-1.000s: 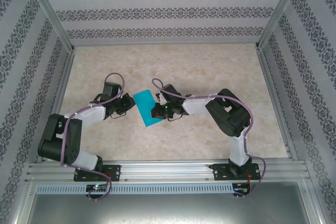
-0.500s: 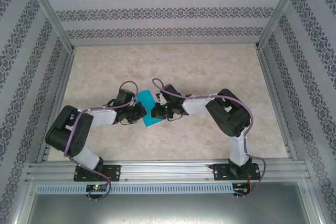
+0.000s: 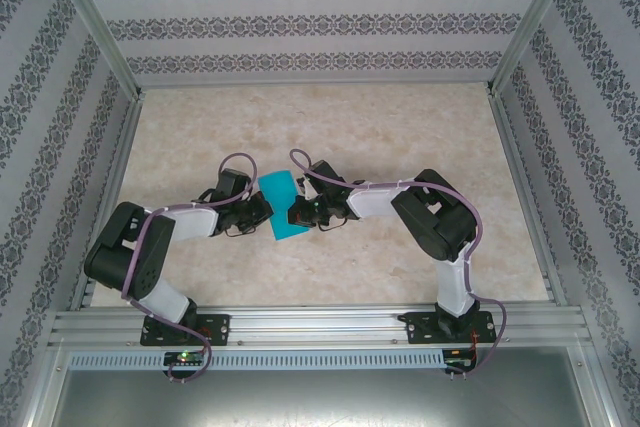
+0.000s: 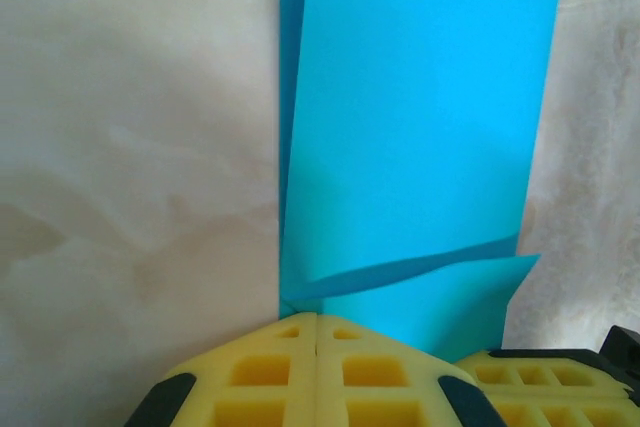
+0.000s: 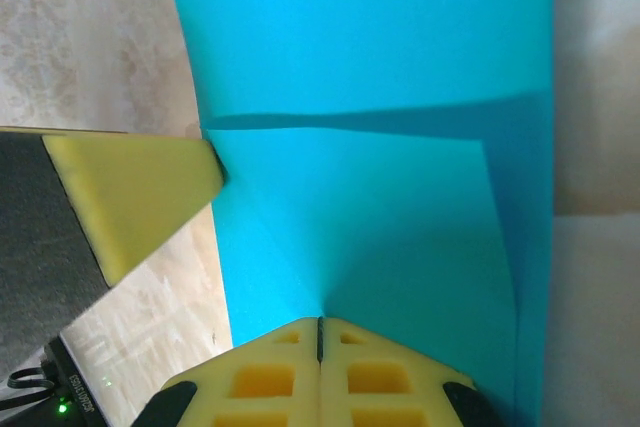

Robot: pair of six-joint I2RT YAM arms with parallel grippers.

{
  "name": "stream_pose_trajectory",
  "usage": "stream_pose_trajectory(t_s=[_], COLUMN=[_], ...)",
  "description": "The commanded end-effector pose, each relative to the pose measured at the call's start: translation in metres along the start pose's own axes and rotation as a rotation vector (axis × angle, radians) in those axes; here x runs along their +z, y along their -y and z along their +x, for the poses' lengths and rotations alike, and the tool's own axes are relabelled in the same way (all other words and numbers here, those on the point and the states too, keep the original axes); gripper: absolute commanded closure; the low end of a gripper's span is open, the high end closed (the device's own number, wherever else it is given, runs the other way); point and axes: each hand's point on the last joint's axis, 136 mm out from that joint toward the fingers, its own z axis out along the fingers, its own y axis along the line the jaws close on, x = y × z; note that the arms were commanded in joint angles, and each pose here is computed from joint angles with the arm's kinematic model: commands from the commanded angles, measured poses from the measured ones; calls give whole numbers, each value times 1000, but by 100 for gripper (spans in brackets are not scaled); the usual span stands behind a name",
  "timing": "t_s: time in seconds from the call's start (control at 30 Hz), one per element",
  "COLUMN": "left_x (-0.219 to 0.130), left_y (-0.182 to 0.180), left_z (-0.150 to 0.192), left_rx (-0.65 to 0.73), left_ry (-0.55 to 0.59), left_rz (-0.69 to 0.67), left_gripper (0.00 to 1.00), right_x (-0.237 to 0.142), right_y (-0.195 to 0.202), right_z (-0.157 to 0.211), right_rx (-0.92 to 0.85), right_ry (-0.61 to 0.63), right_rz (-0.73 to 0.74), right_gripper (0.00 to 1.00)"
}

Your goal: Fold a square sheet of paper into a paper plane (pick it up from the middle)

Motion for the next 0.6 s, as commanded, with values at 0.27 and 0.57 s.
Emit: stream_pose_trajectory(t_s=[0.27,0.57], left_x=[-23,-26], left_y=[-19,40], left_z=[-20,-10], left_rx=[-10,87], left_ry=[78,30], left_rz=[-89,101], left_gripper=[92,89], right_x=[7,6], right_y=[27,21], right_z=[27,23], right_rx=[52,49], right_ry=[-75,-62], right_rz=[107,94], right_gripper=[100,100])
